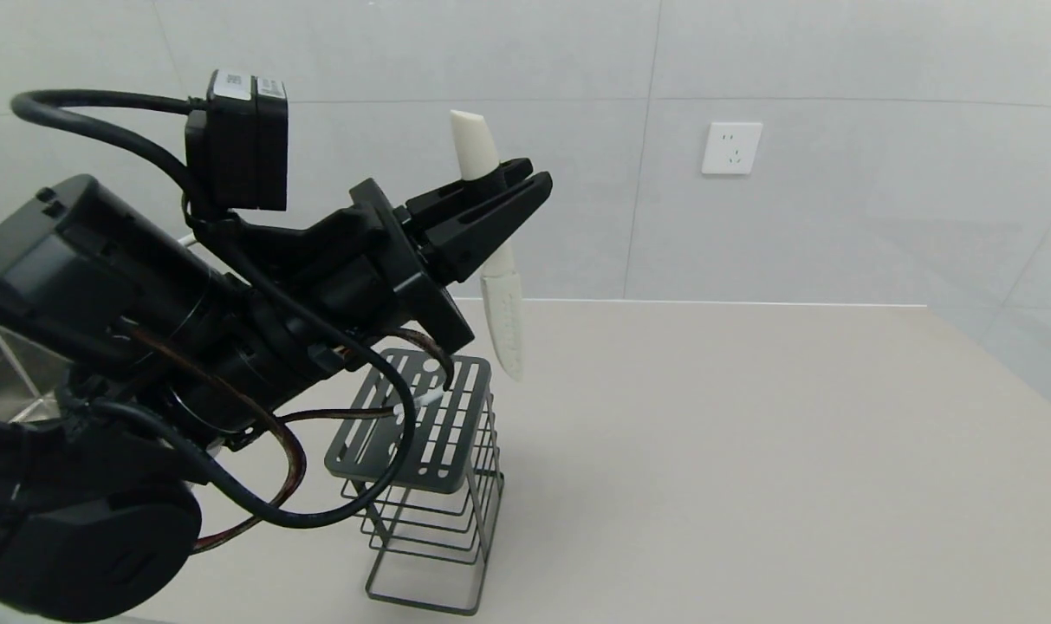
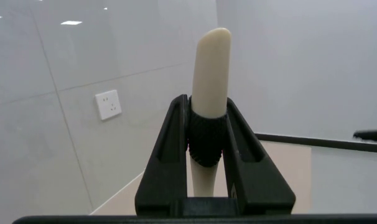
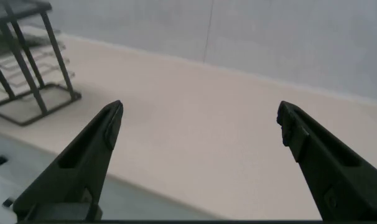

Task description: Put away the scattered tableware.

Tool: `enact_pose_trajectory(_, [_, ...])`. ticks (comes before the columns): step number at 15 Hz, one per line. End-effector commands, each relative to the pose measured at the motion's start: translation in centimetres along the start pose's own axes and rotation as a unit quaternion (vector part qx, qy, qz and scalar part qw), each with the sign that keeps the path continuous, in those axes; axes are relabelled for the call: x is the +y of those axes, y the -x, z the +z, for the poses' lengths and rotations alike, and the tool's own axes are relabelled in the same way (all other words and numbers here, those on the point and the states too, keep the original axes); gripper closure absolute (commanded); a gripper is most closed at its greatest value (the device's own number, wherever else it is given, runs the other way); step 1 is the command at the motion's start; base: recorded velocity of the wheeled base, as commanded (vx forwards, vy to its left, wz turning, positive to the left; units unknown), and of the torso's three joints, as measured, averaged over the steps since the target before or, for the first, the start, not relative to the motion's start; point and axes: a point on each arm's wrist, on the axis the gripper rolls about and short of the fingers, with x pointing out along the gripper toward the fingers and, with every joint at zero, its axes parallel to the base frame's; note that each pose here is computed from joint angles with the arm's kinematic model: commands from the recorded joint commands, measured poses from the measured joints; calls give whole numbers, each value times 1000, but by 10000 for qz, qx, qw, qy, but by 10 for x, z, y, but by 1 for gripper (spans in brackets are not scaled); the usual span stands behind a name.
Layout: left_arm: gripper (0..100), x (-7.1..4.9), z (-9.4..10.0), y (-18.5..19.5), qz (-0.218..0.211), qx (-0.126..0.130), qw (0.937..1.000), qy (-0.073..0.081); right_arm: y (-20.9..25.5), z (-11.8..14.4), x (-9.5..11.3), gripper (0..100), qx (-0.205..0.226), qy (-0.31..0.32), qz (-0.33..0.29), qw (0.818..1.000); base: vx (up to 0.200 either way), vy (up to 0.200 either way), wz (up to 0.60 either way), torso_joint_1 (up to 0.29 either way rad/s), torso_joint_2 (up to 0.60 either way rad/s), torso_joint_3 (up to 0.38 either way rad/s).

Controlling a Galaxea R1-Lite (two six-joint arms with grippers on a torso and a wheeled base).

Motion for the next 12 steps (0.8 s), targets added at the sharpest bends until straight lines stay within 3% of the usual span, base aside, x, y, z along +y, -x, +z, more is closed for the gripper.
enact_pose_trajectory(1, [100,0,6,1,147,-27,9999,-22,1,0,0,0,-46,-83,-75,9999,0,0,0,0,0,0])
enact_pose_trajectory(3, [100,0,6,0,373,-40,9993,21,1,-1,-1,0,-7,-90,-364,9993,0,0,0,0,0,0])
enact_pose_trajectory(5, [100,5,2,0,1015,27,9948,27,2,-7,-5,0,348,-212,-1286,9909,0,0,0,0,0,0])
enact_pose_trajectory(7, [100,7,4,2,1476,115,9890,-7,2,-6,-5,0,297,-490,-1319,9896,0,0,0,0,0,0])
enact_pose_trajectory(9, [100,6,8,3,1644,208,9861,-105,2,-6,-5,0,297,-490,-1326,9895,0,0,0,0,0,0])
enact_pose_trajectory(10, [100,8,11,2,1823,329,9824,-245,2,-6,-5,0,297,-490,-1319,9896,0,0,0,0,0,0])
enact_pose_trajectory(12, [100,8,15,-3,1945,340,9798,-318,2,-6,-5,0,297,-490,-1319,9896,0,0,0,0,0,0])
